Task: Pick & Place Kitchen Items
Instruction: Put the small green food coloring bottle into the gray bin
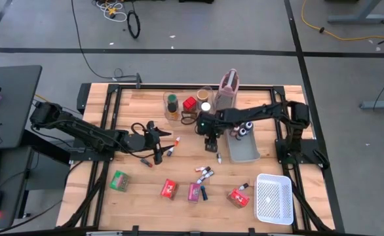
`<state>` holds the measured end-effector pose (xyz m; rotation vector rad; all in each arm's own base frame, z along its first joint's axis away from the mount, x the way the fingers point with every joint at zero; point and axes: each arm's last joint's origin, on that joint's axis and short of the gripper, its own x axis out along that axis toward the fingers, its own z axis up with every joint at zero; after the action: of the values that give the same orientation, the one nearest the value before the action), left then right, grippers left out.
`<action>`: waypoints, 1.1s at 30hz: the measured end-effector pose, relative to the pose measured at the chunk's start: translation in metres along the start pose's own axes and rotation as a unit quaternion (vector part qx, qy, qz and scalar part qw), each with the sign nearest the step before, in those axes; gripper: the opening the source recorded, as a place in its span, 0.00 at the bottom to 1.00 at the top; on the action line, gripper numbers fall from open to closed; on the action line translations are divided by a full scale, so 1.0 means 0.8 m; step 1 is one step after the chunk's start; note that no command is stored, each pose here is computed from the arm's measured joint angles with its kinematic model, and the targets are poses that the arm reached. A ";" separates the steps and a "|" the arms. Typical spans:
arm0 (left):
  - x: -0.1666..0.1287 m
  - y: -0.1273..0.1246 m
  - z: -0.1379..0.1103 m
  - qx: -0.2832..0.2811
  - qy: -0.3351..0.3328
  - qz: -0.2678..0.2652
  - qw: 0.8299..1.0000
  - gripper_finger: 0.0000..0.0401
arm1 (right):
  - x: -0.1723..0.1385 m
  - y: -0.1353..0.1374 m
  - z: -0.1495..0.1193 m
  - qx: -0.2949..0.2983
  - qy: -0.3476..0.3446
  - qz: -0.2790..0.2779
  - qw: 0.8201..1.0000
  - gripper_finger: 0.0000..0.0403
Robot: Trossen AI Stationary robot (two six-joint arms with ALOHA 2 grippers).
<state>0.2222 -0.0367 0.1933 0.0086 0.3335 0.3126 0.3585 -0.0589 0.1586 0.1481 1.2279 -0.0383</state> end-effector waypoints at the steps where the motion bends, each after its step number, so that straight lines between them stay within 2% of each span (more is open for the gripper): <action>1: 0.000 0.000 0.000 0.000 0.000 0.000 1.000 0.66 | 0.000 -0.003 0.000 -0.005 0.000 -0.006 1.000 0.51; 9: 0.000 0.000 0.000 -0.001 0.000 0.000 1.000 0.66 | -0.001 -0.010 0.000 -0.074 0.006 -0.062 0.995 0.51; 13: 0.000 0.000 0.000 -0.001 0.000 -0.001 1.000 0.66 | -0.001 -0.012 0.000 -0.065 0.007 -0.076 0.995 0.51; 16: 0.000 0.000 0.000 -0.001 0.000 -0.001 1.000 0.66 | 0.000 -0.009 0.000 -0.063 0.005 -0.046 0.997 0.51; 20: 0.000 0.000 0.000 -0.001 0.000 -0.001 1.000 0.66 | 0.013 -0.003 -0.003 -0.091 0.025 -0.062 0.994 0.51; 28: 0.000 0.000 0.000 -0.002 -0.001 -0.001 1.000 0.66 | 0.031 -0.008 -0.005 -0.085 0.043 -0.072 0.993 0.51; 33: 0.000 0.000 0.001 -0.003 -0.003 -0.001 1.000 0.66 | 0.032 -0.007 -0.006 -0.056 0.044 -0.058 0.996 0.44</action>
<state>0.2225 -0.0368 0.1940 0.0025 0.3263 0.3107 0.3615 -0.0625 0.1326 -0.0195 1.3227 -0.0640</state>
